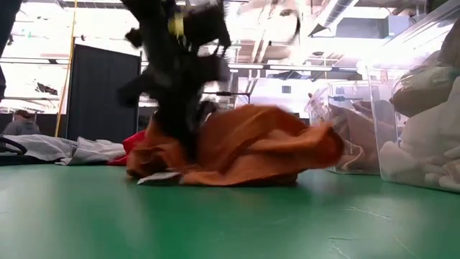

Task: Sort towels by color in basket
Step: Put the orange towel into the top transparent bin

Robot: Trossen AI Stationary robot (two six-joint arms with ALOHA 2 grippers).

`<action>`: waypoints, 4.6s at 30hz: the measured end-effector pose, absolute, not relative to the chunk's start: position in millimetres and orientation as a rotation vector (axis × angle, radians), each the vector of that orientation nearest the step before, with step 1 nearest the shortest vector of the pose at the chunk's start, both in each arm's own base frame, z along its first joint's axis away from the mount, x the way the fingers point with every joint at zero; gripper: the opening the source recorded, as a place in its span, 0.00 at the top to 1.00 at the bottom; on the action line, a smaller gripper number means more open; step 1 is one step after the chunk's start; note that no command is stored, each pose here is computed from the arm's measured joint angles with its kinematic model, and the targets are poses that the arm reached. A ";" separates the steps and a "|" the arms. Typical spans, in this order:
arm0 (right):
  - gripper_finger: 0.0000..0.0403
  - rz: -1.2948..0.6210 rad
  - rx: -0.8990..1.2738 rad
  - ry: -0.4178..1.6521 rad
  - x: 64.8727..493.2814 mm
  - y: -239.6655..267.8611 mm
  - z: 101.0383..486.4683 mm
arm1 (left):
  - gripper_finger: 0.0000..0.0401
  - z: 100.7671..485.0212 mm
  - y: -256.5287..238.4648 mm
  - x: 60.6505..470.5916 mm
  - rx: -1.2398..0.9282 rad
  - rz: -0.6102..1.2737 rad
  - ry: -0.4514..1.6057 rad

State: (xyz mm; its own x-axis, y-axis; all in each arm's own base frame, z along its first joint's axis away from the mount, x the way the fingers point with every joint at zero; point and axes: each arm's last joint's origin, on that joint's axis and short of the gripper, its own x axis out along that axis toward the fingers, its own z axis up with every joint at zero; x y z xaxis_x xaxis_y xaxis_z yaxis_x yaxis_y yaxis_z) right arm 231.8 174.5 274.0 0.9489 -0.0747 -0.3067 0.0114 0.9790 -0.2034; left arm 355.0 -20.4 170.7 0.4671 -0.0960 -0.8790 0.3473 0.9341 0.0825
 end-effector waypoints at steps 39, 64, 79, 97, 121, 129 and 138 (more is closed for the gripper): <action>0.75 -0.078 -0.033 0.311 200.1 225.9 247.6 | 0.88 369.6 69.8 407.2 0.500 0.013 0.213; 0.75 -0.059 0.123 0.338 205.5 252.4 212.4 | 0.84 286.2 107.1 515.0 0.536 -0.018 0.193; 0.75 -0.049 0.097 0.305 201.0 255.1 219.0 | 0.78 268.0 123.9 521.9 0.518 -0.044 0.244; 0.75 -0.580 -0.279 0.083 176.2 215.8 300.9 | 0.45 265.4 121.6 521.7 0.465 -0.085 0.255; 0.75 -0.828 -0.251 0.380 155.4 90.8 274.1 | 0.45 350.0 94.5 456.7 0.479 -0.172 0.433; 0.75 -1.039 -0.185 0.595 162.8 49.6 271.2 | 0.45 363.8 77.4 410.3 0.417 -0.220 0.723; 0.75 -1.158 -0.031 0.822 180.3 6.4 265.4 | 0.46 325.2 50.3 390.4 0.281 -0.350 1.056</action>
State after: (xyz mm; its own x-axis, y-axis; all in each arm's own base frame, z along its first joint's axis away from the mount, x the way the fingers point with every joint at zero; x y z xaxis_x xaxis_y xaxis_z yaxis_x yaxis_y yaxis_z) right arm 180.3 6.4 265.4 0.1502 -0.8164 -0.5576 0.7952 0.4349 -0.4226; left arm 390.4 50.3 325.2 0.4463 -0.1451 -0.8831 0.4106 0.9100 0.0580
